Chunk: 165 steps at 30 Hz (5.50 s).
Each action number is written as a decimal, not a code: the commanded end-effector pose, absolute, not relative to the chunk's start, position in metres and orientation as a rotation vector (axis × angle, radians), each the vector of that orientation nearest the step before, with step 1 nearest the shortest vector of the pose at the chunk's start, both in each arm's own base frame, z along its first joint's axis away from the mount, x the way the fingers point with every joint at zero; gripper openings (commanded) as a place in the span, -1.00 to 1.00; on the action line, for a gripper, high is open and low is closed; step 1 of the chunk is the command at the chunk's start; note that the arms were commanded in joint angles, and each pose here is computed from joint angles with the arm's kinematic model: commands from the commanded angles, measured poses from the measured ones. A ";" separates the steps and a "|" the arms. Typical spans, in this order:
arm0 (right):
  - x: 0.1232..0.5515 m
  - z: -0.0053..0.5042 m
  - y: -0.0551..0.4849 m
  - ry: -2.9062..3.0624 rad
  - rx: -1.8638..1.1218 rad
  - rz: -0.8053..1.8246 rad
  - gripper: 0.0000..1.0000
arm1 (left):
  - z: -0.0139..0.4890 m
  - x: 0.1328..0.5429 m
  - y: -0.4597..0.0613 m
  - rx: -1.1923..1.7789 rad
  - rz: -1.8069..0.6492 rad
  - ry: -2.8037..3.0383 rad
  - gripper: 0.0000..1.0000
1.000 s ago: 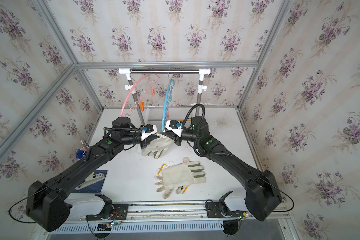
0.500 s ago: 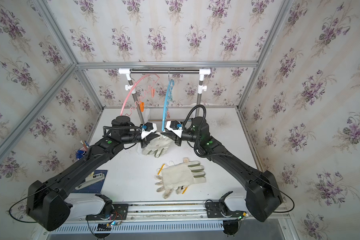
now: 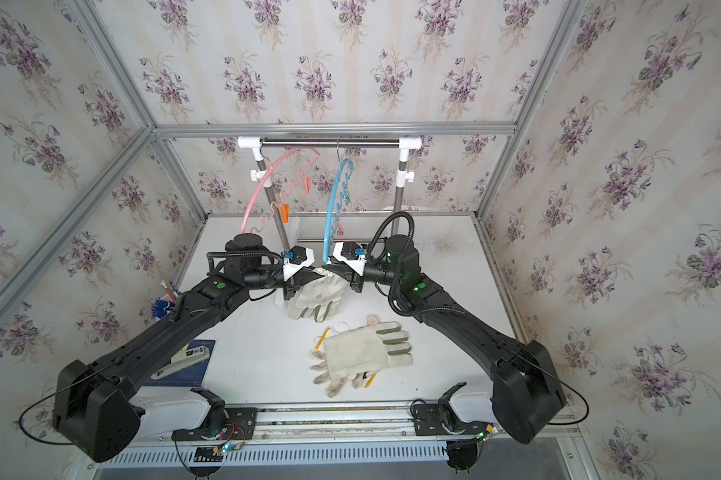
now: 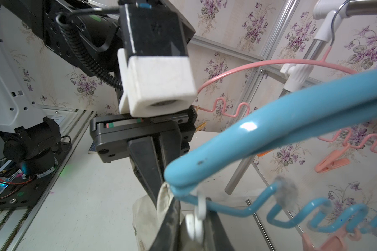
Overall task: Clip the gloves onto a hanger to dry
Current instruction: Clamp the glove onto the hanger, then pick up the glove from the center of the board.
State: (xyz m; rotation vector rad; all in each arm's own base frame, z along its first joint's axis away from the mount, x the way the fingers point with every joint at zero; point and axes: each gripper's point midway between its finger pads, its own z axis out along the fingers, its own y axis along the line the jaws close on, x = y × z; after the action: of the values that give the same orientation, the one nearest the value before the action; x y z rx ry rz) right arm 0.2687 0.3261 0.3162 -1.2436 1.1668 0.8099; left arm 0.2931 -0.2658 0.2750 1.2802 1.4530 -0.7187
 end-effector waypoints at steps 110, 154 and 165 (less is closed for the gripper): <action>0.076 0.098 0.312 2.004 -1.717 0.326 -0.16 | 0.343 0.232 -0.112 0.398 -0.340 1.674 1.00; 0.157 0.264 0.308 1.812 -1.293 0.493 -1.00 | 0.332 0.197 -0.174 0.814 -0.602 1.493 1.00; 0.163 0.332 0.294 1.636 -1.280 0.649 -1.00 | 0.341 0.173 -0.218 1.083 -0.865 1.285 0.89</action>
State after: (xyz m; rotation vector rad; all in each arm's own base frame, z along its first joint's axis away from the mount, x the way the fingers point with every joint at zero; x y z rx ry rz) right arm 0.1731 0.2896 0.3198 -1.2247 1.7109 0.5980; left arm 0.1868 -0.2072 0.3255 1.0072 1.4185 -0.7852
